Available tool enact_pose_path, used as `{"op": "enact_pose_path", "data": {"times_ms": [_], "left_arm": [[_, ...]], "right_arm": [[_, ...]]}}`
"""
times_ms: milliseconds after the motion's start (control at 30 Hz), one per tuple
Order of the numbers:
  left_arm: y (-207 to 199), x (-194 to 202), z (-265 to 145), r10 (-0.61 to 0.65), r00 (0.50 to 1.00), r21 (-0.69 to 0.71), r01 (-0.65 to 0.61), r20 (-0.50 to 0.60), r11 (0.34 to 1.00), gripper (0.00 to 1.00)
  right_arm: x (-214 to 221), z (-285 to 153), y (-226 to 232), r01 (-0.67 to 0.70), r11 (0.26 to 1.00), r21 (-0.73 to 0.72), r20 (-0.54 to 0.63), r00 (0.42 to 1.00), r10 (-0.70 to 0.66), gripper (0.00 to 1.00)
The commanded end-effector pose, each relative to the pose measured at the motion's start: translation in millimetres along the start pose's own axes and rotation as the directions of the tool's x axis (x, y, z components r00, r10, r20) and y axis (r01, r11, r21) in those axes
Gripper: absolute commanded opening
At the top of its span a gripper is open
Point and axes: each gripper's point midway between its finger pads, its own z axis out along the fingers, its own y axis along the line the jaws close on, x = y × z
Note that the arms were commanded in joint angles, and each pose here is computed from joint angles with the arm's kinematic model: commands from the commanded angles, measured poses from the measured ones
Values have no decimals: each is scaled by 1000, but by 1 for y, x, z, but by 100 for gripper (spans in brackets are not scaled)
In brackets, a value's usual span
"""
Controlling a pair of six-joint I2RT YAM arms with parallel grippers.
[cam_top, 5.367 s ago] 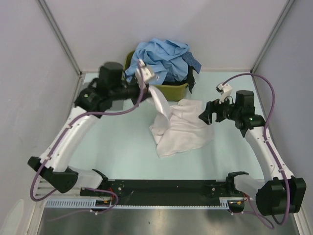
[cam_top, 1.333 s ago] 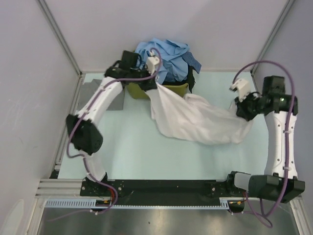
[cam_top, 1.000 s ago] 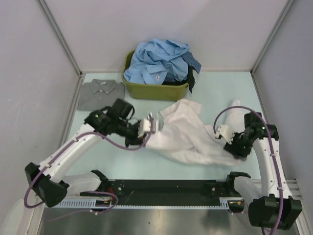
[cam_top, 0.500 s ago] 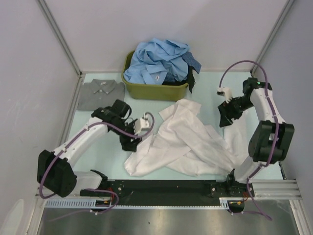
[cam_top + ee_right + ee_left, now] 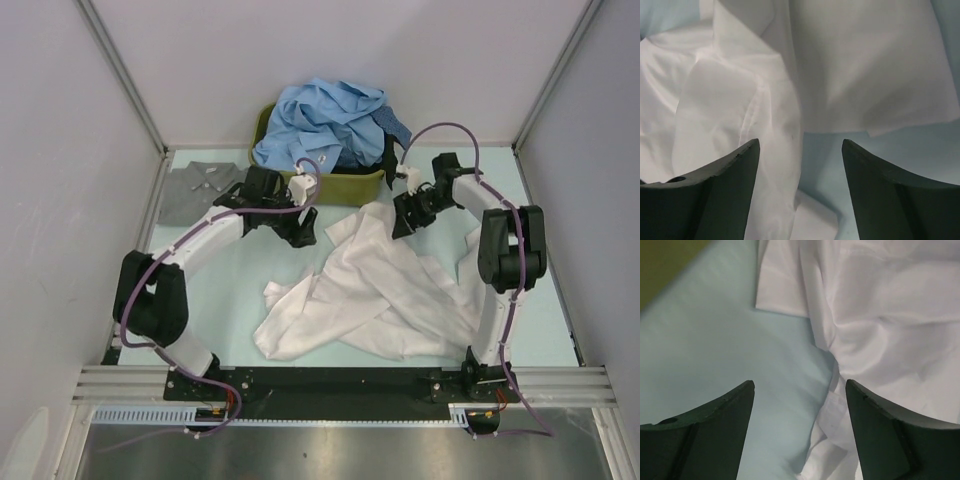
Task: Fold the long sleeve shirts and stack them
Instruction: Flatten the shirt out
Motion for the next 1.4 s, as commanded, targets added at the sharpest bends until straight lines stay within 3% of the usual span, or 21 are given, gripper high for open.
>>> {"op": "enact_pose_path", "data": {"times_ms": [0,67,100,167,200,267,533,700,1033,1233,1367], "left_arm": [[27,-59,3,-80,976,-110,103,201,989,80],[40,-59,15,-132,967,-150,166,217,975,82],[44,-64,21,-128,964,-160,168,234,973,82],[52,-63,43,-177,960,-169,215,217,962,79],[51,-62,51,-186,962,-176,222,199,959,78],[56,-62,70,-227,957,-182,260,180,948,74],[56,-36,102,-398,900,-215,431,178,877,66],[36,-32,117,-458,869,-120,483,187,867,67],[38,-10,138,-570,807,-133,589,156,797,74],[17,-14,154,-578,808,-66,587,116,807,66],[-1,-29,161,-575,809,41,575,124,817,57]], "right_arm": [[-27,20,3,-30,999,-29,78,996,32,63],[-16,29,9,-56,996,-67,41,997,59,56],[-8,32,13,-83,992,-91,15,996,85,42],[7,32,16,-124,986,-114,-20,992,123,27],[12,29,22,-133,982,-132,-29,991,130,13],[23,23,26,-155,978,-137,-47,988,150,0],[32,-2,64,-134,976,-171,-52,991,126,0],[41,-3,80,-121,974,-189,-77,991,109,0],[73,-24,100,-104,972,-212,-138,988,75,0],[88,-32,115,-122,966,-228,-161,983,86,0],[102,-38,127,-138,962,-234,-191,977,94,0]]}}
